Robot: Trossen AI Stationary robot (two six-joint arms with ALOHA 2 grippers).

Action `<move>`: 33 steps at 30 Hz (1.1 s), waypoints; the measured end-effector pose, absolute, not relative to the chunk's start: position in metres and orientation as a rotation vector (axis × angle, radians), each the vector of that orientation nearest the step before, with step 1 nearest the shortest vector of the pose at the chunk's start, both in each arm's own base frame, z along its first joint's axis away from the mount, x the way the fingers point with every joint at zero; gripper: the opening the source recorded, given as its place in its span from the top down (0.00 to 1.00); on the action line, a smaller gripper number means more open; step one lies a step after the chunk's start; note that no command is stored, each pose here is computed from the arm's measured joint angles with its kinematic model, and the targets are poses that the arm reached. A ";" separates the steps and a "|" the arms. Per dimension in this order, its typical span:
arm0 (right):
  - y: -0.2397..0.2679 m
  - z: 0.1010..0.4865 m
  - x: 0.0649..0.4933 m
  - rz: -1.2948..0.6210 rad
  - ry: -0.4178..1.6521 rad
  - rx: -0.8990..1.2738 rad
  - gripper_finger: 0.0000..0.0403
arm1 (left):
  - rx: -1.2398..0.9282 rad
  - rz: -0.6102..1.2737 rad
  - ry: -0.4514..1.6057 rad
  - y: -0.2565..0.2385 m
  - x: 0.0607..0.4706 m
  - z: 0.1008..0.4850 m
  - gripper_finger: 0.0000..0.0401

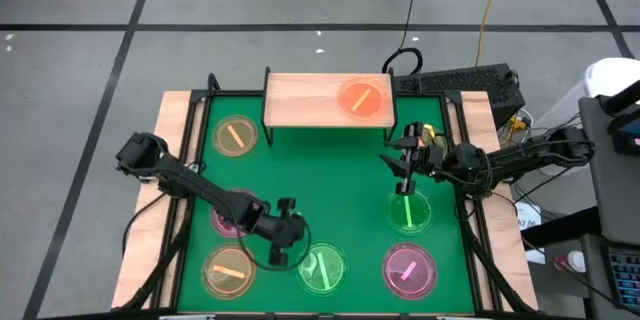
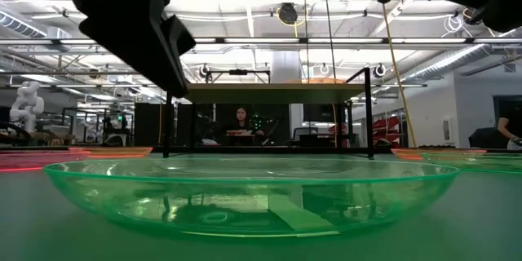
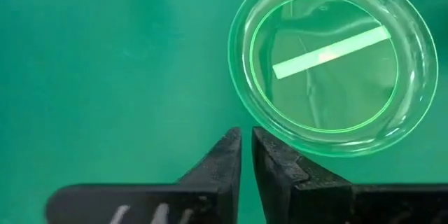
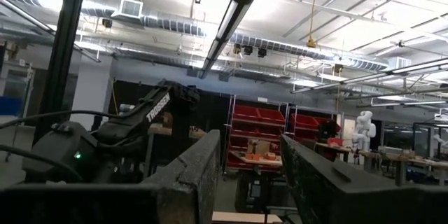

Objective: Place and stack plates onto a shelf
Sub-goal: Stack the green plate on top of the orange plate on the shelf

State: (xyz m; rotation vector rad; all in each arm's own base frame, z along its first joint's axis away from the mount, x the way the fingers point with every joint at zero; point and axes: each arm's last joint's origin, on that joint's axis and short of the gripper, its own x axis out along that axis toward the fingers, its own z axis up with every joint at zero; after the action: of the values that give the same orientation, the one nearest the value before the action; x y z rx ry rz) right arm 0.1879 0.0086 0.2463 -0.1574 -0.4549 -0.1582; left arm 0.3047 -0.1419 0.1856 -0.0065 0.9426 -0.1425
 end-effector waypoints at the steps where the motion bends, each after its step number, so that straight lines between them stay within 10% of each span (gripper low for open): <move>1: 0.009 0.246 0.188 -0.158 -0.454 -0.158 0.67 | -0.032 -0.130 0.944 -0.142 0.305 0.186 0.87; 33: 0.009 0.244 0.189 -0.156 -0.431 -0.160 0.67 | -0.428 -0.010 1.032 -0.152 0.314 0.153 0.86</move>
State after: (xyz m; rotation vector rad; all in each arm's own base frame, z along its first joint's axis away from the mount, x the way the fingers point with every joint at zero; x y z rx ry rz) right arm 0.1890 0.0087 0.2441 -0.1600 -0.4305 -0.1560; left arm 0.3140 -0.1519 0.1525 -0.4277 1.0318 -0.0098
